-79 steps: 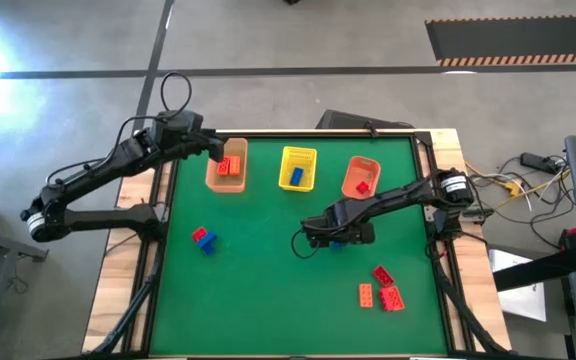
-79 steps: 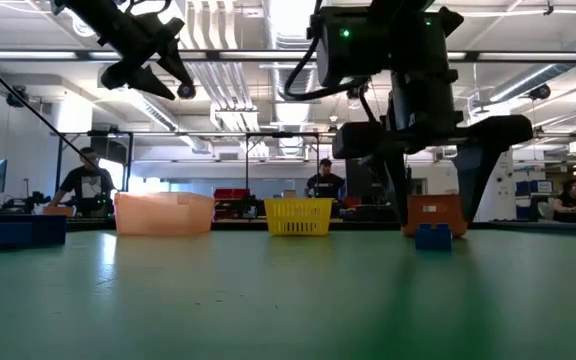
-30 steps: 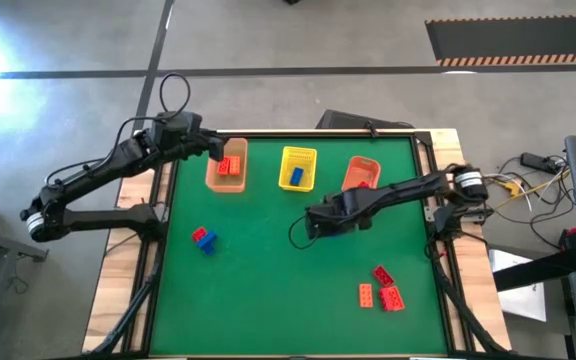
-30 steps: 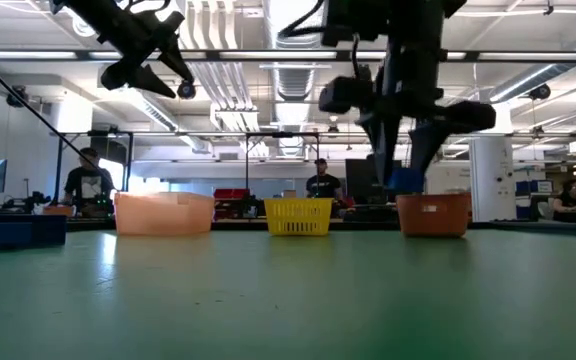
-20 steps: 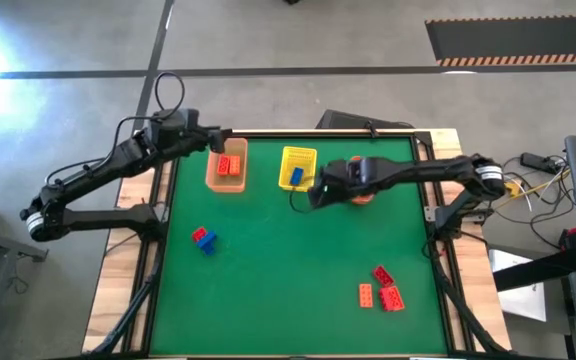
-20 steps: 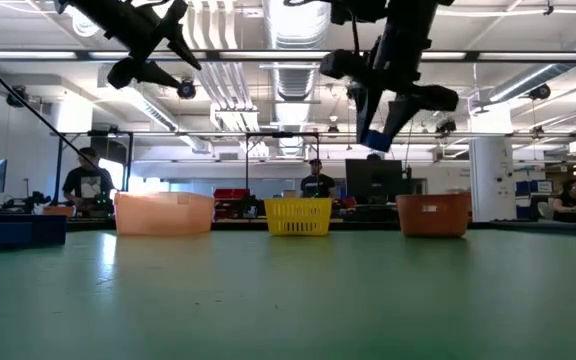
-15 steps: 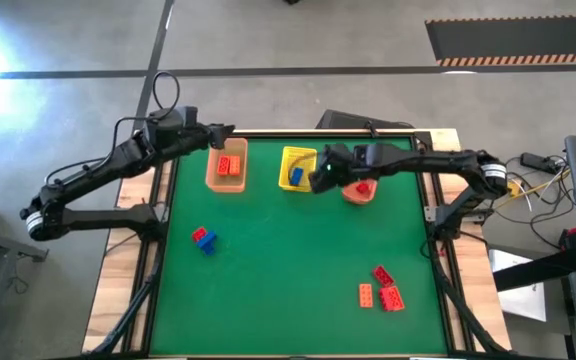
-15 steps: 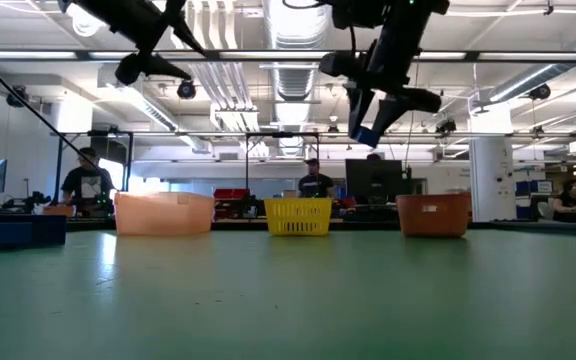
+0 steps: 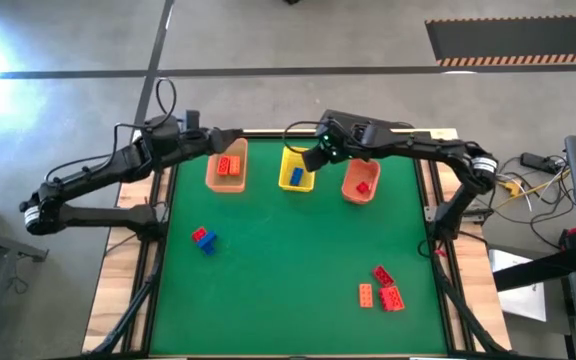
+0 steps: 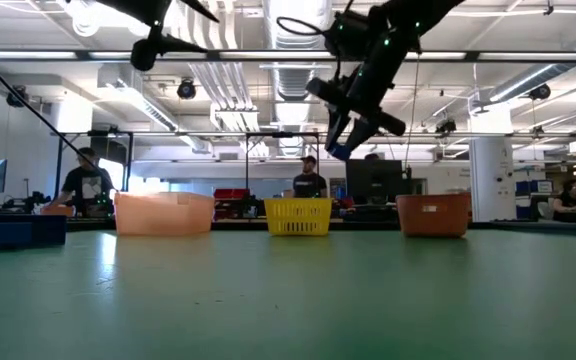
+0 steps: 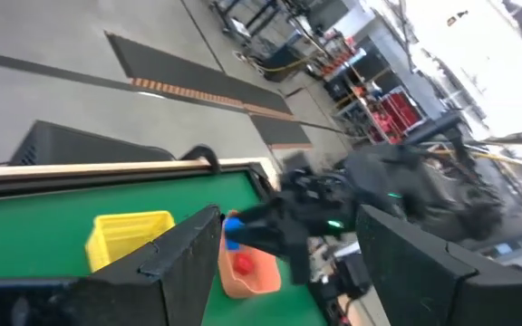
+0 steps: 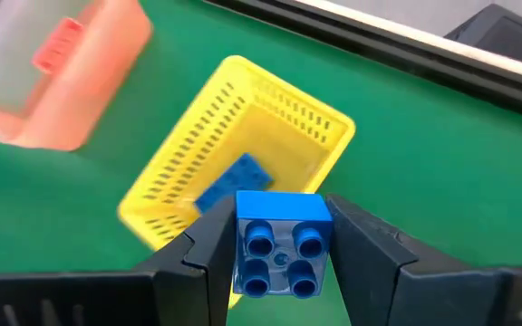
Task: Sort & place blocks by color
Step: Put the blue game piece into the yellow bin, then put the red game piece into the orange bin
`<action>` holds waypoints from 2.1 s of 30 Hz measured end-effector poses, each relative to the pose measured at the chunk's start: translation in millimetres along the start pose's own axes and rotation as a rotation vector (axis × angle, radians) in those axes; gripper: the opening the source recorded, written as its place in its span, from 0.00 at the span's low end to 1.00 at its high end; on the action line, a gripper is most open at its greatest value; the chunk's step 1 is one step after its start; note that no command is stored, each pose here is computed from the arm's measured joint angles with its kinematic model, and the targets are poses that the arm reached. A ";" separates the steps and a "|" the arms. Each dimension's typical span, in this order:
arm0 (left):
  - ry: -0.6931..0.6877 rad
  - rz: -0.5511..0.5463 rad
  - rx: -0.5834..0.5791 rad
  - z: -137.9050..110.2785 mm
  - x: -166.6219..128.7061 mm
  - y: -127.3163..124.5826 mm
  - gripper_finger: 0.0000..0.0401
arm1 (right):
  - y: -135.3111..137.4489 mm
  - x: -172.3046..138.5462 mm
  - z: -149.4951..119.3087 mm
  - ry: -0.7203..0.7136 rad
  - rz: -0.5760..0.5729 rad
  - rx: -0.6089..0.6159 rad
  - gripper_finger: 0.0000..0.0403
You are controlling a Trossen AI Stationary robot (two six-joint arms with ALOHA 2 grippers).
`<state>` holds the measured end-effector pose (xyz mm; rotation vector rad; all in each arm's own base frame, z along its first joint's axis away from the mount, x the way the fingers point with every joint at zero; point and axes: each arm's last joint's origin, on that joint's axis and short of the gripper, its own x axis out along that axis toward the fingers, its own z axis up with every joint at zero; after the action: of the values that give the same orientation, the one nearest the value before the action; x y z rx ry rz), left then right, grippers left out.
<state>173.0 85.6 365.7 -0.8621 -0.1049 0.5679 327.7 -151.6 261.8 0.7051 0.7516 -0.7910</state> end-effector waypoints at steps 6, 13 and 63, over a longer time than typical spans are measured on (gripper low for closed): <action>0.003 -0.069 -0.024 -3.7 -1.0 -9.6 0.60 | -10.8 29.7 1.2 0.041 -0.051 -0.043 0.34; 0.004 -0.102 -0.051 -5.2 -1.6 -14.0 0.60 | -15.5 49.7 -1.1 0.073 -0.070 -0.076 0.34; 0.796 0.560 0.070 -127.7 17.9 27.7 0.60 | 45.8 -77.2 -58.3 0.553 0.529 -0.019 0.52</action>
<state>215.9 21.1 259.0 -0.9962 0.8985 0.7000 309.3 -55.1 304.2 1.0666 1.0042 -0.0969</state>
